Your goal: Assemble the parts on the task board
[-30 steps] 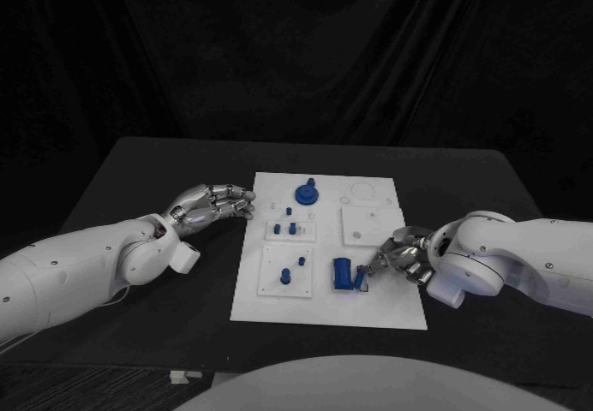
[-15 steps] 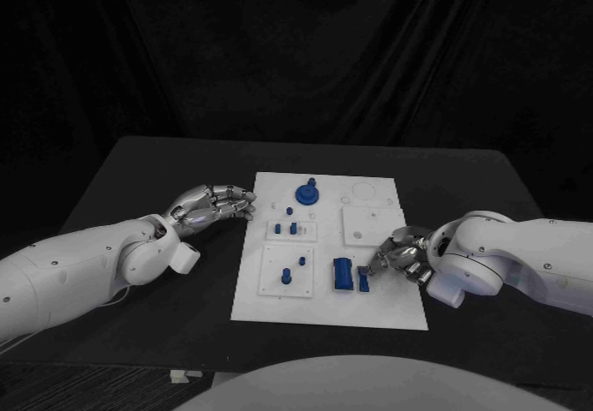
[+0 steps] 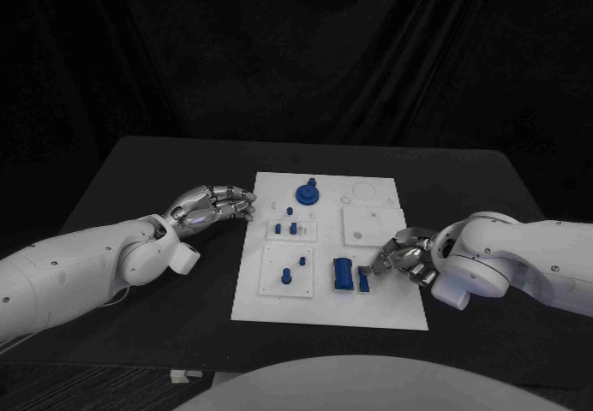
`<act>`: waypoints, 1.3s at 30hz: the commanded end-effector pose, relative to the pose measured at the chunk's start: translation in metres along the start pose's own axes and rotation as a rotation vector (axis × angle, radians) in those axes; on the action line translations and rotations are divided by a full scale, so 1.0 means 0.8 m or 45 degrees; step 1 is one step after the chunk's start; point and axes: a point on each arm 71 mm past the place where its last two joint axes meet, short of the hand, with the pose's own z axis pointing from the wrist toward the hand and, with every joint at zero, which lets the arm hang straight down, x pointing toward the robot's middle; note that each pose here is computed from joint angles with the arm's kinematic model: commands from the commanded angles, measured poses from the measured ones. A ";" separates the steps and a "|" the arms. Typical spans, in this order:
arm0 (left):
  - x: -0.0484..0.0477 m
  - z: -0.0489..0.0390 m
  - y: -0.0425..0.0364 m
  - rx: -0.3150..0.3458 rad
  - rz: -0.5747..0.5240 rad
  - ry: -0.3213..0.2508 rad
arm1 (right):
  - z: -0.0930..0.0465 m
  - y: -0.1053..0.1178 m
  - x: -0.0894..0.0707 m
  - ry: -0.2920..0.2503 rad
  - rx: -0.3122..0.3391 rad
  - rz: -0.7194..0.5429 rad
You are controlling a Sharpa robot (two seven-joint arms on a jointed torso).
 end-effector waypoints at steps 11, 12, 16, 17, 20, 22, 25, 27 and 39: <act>0.000 -0.003 -0.0004 0.017 -0.016 0.002 | -0.018 -0.012 0.010 0.000 -0.055 -0.139; 0.000 -0.003 -0.0003 0.017 -0.016 0.002 | -0.018 -0.013 0.011 0.000 -0.055 -0.144; 0.000 -0.003 0.0002 0.016 -0.017 0.005 | -0.019 -0.018 0.015 0.004 -0.049 -0.165; 0.001 -0.003 0.0006 0.016 -0.018 0.006 | -0.018 -0.020 0.017 0.007 -0.046 -0.172; 0.001 -0.003 0.0010 0.015 -0.019 0.006 | -0.017 -0.021 0.018 0.011 -0.042 -0.178; 0.001 -0.003 0.0014 0.014 -0.019 0.006 | -0.015 -0.021 0.019 0.014 -0.040 -0.182; 0.001 -0.003 0.0019 0.013 -0.020 0.006 | -0.014 -0.022 0.020 0.015 -0.038 -0.185; 0.000 -0.004 0.0021 0.012 -0.020 0.005 | -0.012 -0.022 0.020 0.014 -0.036 -0.185; 0.001 -0.004 0.0031 0.012 -0.022 0.006 | -0.006 -0.021 0.020 0.007 -0.025 -0.185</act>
